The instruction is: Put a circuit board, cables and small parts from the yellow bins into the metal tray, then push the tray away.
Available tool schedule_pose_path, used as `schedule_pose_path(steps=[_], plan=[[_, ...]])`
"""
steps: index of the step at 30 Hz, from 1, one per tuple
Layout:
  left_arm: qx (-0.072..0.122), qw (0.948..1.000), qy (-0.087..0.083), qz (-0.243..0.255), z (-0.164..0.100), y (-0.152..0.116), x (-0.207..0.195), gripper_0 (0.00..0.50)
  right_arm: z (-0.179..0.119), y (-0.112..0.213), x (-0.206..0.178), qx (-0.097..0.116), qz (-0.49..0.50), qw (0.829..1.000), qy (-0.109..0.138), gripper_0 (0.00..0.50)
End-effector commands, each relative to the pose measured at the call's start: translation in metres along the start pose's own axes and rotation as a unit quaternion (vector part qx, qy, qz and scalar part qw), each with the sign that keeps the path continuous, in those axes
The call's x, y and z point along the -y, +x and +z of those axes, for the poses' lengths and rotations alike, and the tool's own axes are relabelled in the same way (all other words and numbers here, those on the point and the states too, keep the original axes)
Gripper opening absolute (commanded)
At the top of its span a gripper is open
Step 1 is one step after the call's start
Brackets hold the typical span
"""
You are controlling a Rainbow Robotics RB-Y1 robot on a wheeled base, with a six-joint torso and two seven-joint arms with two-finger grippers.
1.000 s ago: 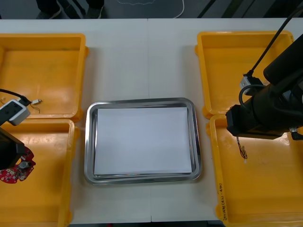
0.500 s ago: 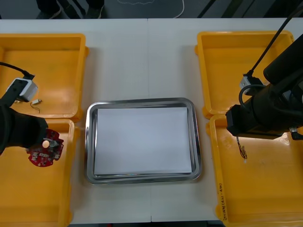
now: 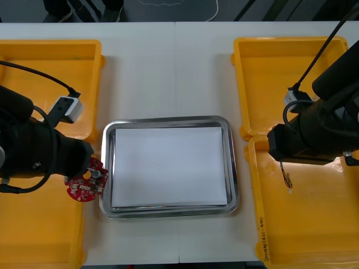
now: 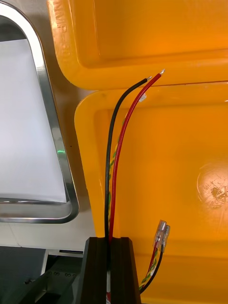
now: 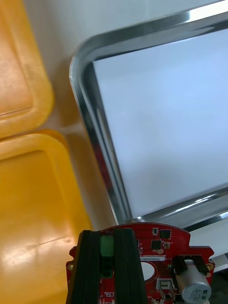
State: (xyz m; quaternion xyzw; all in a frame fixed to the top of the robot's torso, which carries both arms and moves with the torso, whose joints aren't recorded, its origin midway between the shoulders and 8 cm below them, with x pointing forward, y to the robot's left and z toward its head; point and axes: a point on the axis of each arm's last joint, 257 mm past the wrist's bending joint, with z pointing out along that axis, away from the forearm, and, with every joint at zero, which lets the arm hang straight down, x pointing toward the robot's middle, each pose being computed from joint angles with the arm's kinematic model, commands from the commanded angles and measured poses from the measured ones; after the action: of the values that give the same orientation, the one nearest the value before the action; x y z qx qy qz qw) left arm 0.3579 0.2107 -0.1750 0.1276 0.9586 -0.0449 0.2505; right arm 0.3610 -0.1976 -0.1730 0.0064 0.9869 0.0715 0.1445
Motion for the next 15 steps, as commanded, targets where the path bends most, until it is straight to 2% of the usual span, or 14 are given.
schedule_pose_path(steps=[1, 9, 12, 15], plan=[[0.014, 0.9983, -0.014, -0.054, -0.003, -0.009, 0.018, 0.0, -0.008, -0.01, -0.005, 0.017, 0.014, 1.0, 0.0, 0.0], [0.023, 0.9973, -0.014, -0.069, 0.015, -0.01, 0.045, 0.0, -0.007, -0.009, -0.004, 0.015, 0.014, 1.0, 0.001, 0.0], [0.019, 0.9973, -0.023, -0.067, 0.025, -0.008, 0.048, 0.0, -0.007, -0.008, -0.005, 0.015, 0.015, 1.0, 0.0, 0.0], [0.008, 0.9971, -0.04, -0.064, 0.037, -0.003, 0.047, 0.0, -0.007, -0.009, -0.004, 0.017, 0.015, 1.0, 0.002, 0.0]])
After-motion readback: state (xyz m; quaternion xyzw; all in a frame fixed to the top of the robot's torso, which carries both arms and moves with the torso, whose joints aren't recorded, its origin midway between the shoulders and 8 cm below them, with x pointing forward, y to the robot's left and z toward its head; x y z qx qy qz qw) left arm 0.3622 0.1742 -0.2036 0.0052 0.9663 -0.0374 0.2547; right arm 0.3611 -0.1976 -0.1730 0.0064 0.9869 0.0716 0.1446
